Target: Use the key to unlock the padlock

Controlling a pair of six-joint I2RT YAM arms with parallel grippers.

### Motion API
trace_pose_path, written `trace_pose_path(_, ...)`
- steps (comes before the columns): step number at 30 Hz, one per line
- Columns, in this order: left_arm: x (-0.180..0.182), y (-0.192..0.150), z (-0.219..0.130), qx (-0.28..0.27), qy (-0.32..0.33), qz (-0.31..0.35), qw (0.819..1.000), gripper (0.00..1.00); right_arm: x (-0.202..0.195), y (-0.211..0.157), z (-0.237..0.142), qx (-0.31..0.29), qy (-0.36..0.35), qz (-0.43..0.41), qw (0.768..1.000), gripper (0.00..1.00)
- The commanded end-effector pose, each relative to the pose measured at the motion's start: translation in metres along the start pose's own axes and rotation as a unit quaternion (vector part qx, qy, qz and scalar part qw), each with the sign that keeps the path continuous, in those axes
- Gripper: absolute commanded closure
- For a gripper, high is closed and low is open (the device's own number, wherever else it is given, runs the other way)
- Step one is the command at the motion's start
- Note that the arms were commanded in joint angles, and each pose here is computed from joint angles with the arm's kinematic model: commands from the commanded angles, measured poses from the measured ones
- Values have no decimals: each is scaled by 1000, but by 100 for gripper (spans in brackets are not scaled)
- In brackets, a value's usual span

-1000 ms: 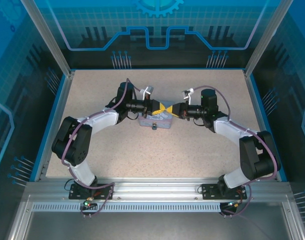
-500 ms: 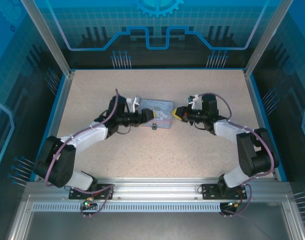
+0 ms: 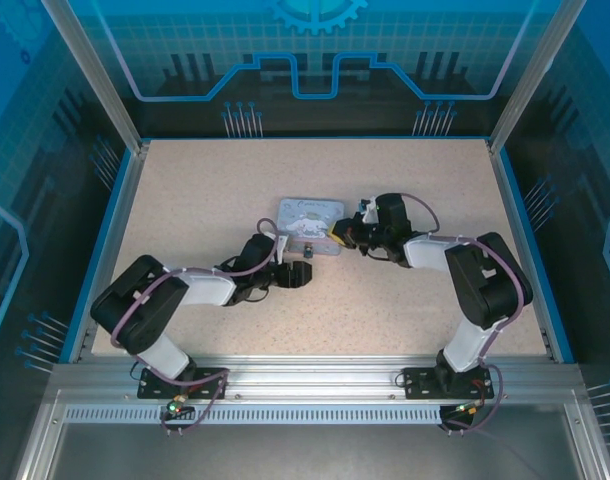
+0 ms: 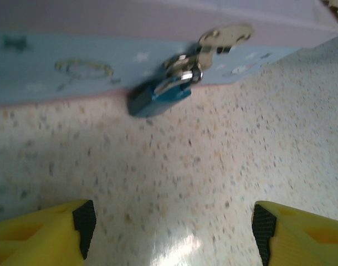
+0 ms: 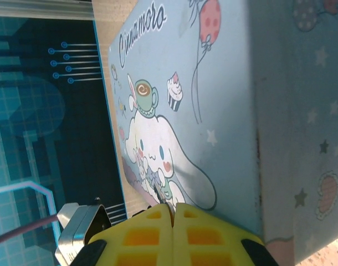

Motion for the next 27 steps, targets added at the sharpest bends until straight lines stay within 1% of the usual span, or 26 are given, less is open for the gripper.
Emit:
trace_pose_path(1,5,17,13,-62,23,48,997,24,-3,8,8,-18,-16,6,1000,100)
trace_pose_path(3,8,20,19,-76,32,54,995,24,-4,11,10,-18,-21,9,1000,100)
trace_pose_path(7,11,25,34,-84,38,63,994,24,-14,11,14,-15,-32,19,999,100)
trace_pose_path(9,13,27,42,-90,43,67,993,24,-4,18,16,-18,-23,11,1000,100)
trace_pose_path(14,7,32,63,-81,40,78,993,23,-12,20,18,-16,-30,20,999,100)
trace_pose_path(17,-2,34,73,-78,17,73,994,23,-19,21,19,-13,-32,28,999,100)
trace_pose_path(20,-9,39,76,-87,-11,52,995,23,-25,23,17,-13,-33,36,999,100)
trace_pose_path(24,-17,42,78,-107,-56,7,993,25,-31,28,15,-15,-27,44,999,100)
trace_pose_path(27,-19,43,80,-126,-87,-28,988,27,-39,30,13,-15,-29,54,998,100)
Point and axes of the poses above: each hand's point on the last joint's axis, 136 mm out from that joint toward the fingers, its own z axis out along the fingers, its own x axis along the line the jaws close on, y = z × x, the point moved 5 cm from there along -z, back along the fingers
